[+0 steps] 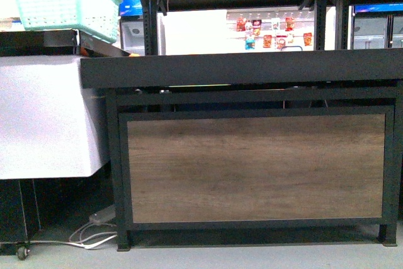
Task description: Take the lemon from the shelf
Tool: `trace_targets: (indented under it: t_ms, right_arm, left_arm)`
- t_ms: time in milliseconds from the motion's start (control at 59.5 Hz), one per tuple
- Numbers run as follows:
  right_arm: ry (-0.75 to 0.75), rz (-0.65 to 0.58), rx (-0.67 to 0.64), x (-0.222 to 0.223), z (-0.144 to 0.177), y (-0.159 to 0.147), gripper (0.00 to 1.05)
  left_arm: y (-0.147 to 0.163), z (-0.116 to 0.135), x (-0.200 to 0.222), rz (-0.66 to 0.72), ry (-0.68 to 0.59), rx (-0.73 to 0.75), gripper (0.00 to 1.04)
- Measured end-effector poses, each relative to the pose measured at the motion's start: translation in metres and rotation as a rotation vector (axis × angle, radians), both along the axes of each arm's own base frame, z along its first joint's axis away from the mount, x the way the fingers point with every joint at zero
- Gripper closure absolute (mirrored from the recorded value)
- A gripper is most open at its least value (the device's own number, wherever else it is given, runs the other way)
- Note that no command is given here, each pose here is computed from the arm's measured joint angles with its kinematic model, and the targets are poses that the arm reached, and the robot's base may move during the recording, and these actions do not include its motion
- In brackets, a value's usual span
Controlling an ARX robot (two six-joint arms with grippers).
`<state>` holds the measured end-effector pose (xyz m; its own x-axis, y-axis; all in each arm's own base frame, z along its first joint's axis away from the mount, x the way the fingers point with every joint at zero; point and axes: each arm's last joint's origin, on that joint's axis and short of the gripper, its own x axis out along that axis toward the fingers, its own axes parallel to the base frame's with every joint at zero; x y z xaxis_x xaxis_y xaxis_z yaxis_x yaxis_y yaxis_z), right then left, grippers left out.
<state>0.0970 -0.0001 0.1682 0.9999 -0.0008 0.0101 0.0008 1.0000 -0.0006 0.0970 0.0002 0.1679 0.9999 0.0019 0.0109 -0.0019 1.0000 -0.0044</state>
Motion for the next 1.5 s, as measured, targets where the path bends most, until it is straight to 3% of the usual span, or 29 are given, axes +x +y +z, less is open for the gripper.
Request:
trace_targets:
  t_ms: [1495]
  right_arm:
    - [0.0, 0.0, 0.0, 0.0, 0.0, 0.0, 0.02]
  left_arm:
    - [0.0, 0.0, 0.0, 0.0, 0.0, 0.0, 0.08]
